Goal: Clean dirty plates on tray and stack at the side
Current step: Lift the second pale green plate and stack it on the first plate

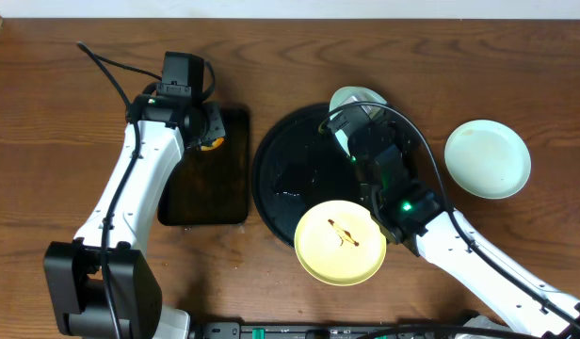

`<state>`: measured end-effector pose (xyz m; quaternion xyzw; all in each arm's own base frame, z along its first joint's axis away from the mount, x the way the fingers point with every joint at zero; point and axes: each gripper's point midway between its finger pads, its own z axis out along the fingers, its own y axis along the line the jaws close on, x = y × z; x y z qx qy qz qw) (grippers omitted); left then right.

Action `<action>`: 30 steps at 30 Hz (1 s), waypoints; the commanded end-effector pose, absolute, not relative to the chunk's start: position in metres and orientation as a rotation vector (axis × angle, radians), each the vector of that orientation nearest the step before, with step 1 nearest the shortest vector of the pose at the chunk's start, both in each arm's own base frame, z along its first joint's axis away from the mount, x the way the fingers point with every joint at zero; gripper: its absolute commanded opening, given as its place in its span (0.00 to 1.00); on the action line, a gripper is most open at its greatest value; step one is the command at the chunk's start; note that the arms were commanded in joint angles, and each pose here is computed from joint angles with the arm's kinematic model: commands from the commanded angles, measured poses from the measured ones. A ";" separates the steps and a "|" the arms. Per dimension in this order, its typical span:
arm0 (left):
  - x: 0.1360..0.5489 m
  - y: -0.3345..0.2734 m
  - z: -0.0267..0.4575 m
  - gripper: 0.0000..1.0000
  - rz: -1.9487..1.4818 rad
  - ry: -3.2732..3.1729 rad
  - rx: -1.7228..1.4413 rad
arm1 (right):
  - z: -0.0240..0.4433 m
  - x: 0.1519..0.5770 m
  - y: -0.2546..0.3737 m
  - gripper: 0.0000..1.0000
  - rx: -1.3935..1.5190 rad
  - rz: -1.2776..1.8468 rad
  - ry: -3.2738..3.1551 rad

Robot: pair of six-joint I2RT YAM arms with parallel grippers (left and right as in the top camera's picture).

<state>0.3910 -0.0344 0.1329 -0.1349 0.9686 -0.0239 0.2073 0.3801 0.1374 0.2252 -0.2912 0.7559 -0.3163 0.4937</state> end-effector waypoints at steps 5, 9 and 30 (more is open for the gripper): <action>0.392 -0.031 0.135 0.08 -0.046 2.693 -0.361 | 0.222 0.386 0.092 0.01 -0.285 -0.649 1.943; 0.392 -0.031 0.135 0.08 -0.046 2.693 -0.361 | 0.207 0.390 0.061 0.01 -0.141 -0.594 2.020; 0.392 -0.031 0.135 0.08 -0.046 2.693 -0.361 | 0.143 0.338 -0.162 0.01 0.856 -0.558 2.175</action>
